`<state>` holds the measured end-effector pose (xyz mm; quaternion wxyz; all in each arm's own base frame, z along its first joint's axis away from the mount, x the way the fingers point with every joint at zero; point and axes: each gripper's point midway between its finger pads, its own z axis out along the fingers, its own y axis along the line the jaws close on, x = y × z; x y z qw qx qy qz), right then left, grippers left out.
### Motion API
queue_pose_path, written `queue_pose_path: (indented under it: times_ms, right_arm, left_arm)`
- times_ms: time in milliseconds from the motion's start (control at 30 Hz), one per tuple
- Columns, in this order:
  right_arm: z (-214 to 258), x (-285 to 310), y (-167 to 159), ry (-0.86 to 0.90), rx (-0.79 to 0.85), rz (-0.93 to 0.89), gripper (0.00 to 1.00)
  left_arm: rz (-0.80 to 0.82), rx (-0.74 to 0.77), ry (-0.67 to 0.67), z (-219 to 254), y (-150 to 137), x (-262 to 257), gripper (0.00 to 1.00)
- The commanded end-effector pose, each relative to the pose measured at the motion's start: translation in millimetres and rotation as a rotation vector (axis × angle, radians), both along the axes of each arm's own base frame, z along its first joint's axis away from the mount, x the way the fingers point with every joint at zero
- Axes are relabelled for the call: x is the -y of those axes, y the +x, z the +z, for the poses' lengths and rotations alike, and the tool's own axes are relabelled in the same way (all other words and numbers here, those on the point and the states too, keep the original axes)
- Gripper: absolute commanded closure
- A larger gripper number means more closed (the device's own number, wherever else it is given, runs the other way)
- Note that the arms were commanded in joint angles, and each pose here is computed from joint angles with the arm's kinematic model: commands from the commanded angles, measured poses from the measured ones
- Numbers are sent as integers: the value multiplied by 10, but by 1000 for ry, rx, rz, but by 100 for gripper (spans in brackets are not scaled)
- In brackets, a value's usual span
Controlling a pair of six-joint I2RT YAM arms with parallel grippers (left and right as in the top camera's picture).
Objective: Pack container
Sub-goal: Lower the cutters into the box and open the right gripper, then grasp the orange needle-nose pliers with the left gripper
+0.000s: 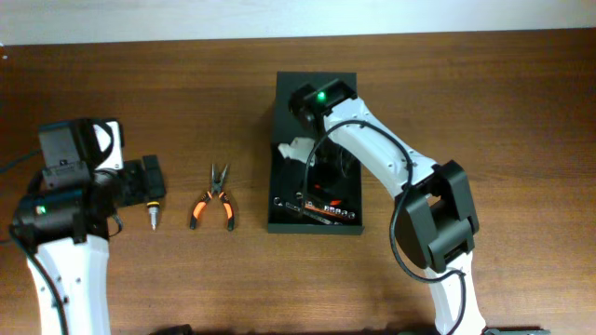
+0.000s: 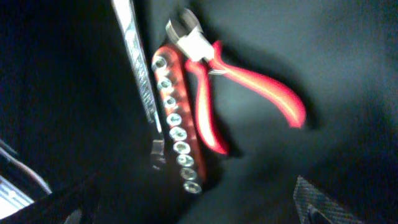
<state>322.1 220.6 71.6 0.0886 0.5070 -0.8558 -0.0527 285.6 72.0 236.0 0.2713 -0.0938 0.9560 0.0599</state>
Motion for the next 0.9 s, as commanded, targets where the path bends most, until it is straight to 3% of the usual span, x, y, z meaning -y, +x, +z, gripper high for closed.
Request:
queue_pose_path:
  times_ms: [0,133,200,333,500,733,867]
  right_arm:
    - [974,118,424,92,250,-134,1]
    - [2065,690,735,211,492,-412,1]
    - [2366,1183,755,221,543,-583,1]
    - [2375,1704,799,254,503,-780,1]
    - [2154,1951,777,235,426,-818,1]
    - [1731,1949,758,189,321,-810,1]
    - [1502,1949,730,167,268,-813,1]
  left_arm:
    - [-182,48,5,218,-131,506,1]
    - [-293,-47,-72,55,-233,1107,1]
    - [-313,-101,-90,-85,-187,1295,1]
    - [-258,-273,-119,-511,-89,1378,1]
    - [-220,-439,-159,-1015,33,1496,1]
    - [-225,-469,-198,-1405,255,1622,1]
    - [-113,-457,-229,-1604,270,1513,1]
